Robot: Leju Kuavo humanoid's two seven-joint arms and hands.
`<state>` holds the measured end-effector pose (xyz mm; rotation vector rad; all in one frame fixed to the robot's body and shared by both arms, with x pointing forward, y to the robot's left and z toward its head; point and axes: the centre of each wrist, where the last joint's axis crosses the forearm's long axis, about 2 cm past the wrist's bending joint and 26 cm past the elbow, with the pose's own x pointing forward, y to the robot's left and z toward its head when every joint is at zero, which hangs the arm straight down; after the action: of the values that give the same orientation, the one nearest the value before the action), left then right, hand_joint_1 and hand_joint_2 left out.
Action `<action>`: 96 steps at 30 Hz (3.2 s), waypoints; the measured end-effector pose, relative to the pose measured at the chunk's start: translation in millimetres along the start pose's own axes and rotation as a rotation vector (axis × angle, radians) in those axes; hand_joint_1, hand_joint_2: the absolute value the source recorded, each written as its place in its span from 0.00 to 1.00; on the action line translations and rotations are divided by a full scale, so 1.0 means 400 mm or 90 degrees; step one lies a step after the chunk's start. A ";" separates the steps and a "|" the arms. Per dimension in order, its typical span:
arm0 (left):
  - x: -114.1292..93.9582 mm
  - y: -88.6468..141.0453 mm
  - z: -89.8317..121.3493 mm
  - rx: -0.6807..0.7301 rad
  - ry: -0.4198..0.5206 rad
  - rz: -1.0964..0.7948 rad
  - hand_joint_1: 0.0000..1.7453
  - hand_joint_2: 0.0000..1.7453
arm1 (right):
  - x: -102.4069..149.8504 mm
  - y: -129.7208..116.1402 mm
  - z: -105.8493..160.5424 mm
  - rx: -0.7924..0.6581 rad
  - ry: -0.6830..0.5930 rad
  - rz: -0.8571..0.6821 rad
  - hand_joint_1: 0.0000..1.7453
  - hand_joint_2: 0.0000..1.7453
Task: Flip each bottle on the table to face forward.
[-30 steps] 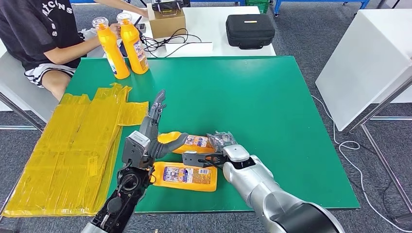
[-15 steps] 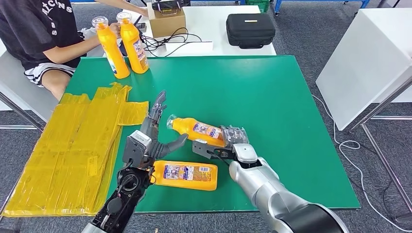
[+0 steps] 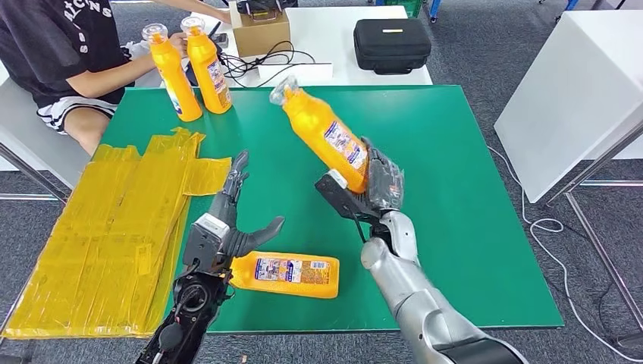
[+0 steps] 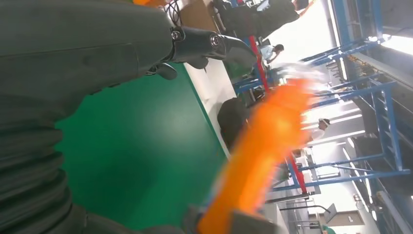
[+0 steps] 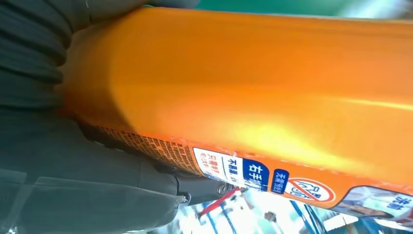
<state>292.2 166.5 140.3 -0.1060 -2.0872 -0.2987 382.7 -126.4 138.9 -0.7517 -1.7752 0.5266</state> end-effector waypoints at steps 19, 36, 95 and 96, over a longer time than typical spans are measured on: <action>0.006 0.022 0.013 -0.017 -0.003 0.049 0.00 1.00 | 0.027 0.040 0.148 -0.072 -0.100 -0.414 1.00 1.00; 0.003 0.020 0.022 -0.012 0.008 0.083 0.00 1.00 | 0.080 0.106 0.218 0.136 -0.224 -0.389 1.00 1.00; 0.060 0.032 0.053 -0.066 -0.031 0.344 0.00 1.00 | 0.078 0.114 0.188 0.320 -0.285 -0.265 1.00 1.00; 0.062 0.033 0.055 -0.066 -0.032 0.345 0.00 1.00 | 0.078 0.114 0.189 0.319 -0.285 -0.264 1.00 1.00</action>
<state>263.9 183.6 153.2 -0.7322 -2.0018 -0.0713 314.9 -71.3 105.0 0.0974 -2.0129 0.8535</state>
